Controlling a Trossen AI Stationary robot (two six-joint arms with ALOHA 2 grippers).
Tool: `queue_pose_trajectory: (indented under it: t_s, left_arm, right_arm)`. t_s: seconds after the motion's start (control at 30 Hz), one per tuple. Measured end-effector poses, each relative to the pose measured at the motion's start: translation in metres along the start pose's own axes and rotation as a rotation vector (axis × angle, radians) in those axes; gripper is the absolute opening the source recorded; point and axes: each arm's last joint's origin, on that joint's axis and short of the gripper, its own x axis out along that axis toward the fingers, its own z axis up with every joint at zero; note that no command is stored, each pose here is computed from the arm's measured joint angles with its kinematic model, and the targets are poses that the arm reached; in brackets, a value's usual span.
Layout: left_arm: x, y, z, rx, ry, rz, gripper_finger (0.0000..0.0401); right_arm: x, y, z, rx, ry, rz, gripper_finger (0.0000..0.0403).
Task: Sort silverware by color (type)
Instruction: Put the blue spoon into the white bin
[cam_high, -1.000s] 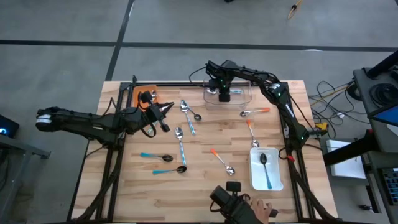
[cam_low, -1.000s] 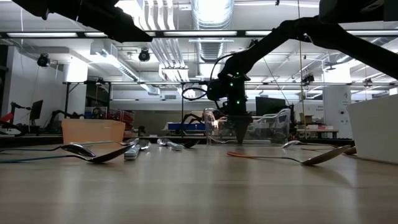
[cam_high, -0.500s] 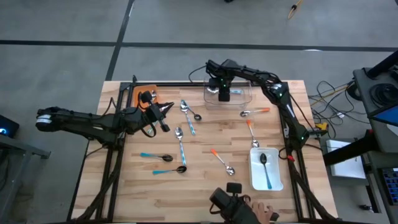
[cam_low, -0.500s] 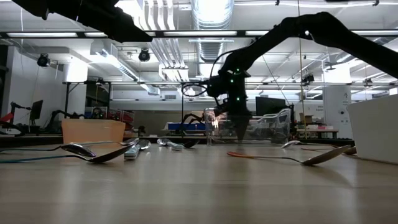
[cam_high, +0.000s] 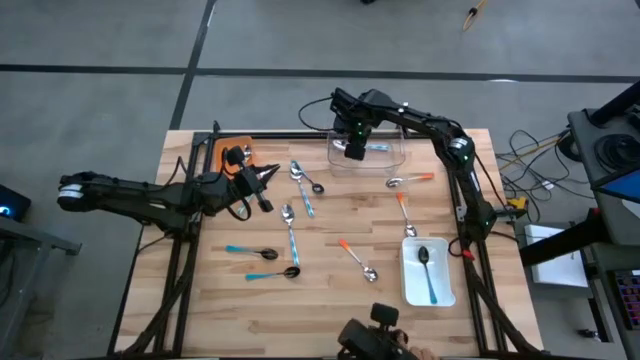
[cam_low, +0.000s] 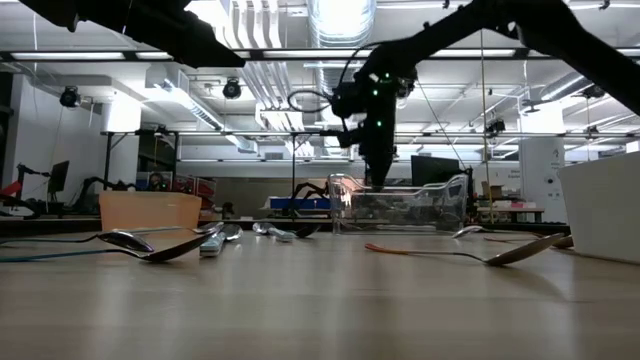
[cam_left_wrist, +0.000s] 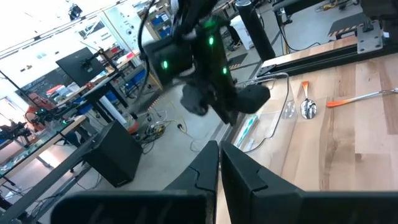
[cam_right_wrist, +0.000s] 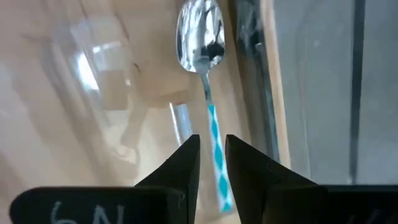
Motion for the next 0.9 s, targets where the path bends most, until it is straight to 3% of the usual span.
queue_pose_trajectory:
  t_s: [0.2,0.4,0.63,0.9]
  left_arm:
    - [0.000,-0.002,-0.004,-0.078,0.035,-0.014,0.0000]
    - [-0.001,-0.005,-0.009,-0.208,0.083,-0.041,0.0000]
    - [0.000,-0.014,-0.011,-0.389,0.090,-0.227,0.0000]
    - [0.000,-0.031,-0.012,-0.444,0.140,-0.317,0.0000]
  right_arm:
    - [-0.034,0.018,-0.004,0.168,-0.031,0.002,0.0061]
    - [-0.068,0.049,-0.015,0.130,-0.074,0.012,0.0038]
    - [-0.088,0.091,-0.044,0.098,-0.223,0.019,0.0014]
    - [-0.095,0.136,-0.082,0.064,-0.400,0.053,0.0012]
